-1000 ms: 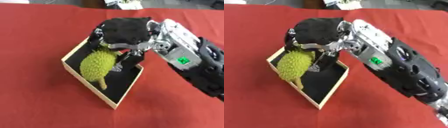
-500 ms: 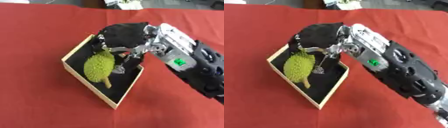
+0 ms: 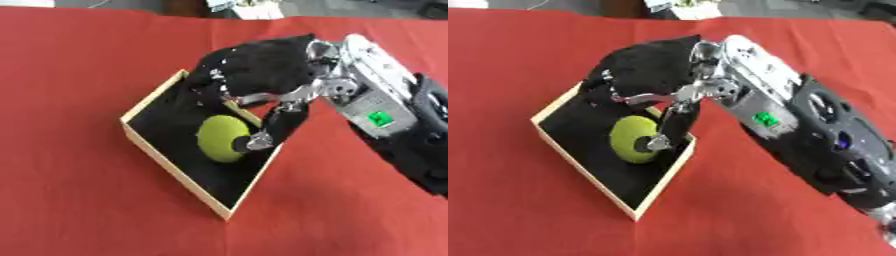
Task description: Pick up objects on the table and place them in the box.
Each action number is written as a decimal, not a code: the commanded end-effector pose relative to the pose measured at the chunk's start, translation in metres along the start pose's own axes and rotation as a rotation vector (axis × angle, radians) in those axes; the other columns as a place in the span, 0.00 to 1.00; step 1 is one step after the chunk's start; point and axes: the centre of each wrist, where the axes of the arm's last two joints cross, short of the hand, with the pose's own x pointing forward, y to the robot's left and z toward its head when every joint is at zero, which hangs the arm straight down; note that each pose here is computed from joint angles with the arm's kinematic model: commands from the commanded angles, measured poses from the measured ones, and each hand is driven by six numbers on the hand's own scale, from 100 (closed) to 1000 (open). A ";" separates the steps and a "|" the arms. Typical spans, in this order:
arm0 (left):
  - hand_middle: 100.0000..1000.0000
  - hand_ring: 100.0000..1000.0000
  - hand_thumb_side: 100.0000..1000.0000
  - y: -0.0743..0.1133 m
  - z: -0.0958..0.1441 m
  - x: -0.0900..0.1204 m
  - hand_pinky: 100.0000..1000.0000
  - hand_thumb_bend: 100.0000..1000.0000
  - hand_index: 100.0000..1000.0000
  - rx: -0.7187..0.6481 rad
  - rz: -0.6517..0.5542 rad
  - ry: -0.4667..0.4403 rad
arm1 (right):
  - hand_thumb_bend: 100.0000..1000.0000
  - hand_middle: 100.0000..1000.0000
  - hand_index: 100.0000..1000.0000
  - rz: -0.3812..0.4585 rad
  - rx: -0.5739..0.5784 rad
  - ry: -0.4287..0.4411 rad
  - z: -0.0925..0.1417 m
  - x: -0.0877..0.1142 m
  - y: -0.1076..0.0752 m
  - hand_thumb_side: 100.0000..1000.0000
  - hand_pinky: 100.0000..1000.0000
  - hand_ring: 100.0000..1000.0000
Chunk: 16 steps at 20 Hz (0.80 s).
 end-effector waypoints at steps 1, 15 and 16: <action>0.62 0.56 0.66 -0.001 -0.009 0.007 0.54 0.07 0.66 -0.024 -0.009 -0.028 | 0.28 0.86 0.94 0.037 -0.056 0.039 0.015 -0.002 -0.013 0.05 0.91 0.90; 0.62 0.56 0.66 0.002 -0.006 0.009 0.54 0.07 0.66 -0.008 -0.020 -0.043 | 0.00 0.72 0.83 -0.215 -0.824 0.472 0.111 -0.033 -0.009 0.35 0.75 0.78; 0.62 0.56 0.66 0.002 -0.006 0.010 0.54 0.07 0.66 -0.007 -0.022 -0.047 | 0.00 0.73 0.83 -0.220 -0.840 0.514 0.119 -0.034 -0.005 0.41 0.75 0.79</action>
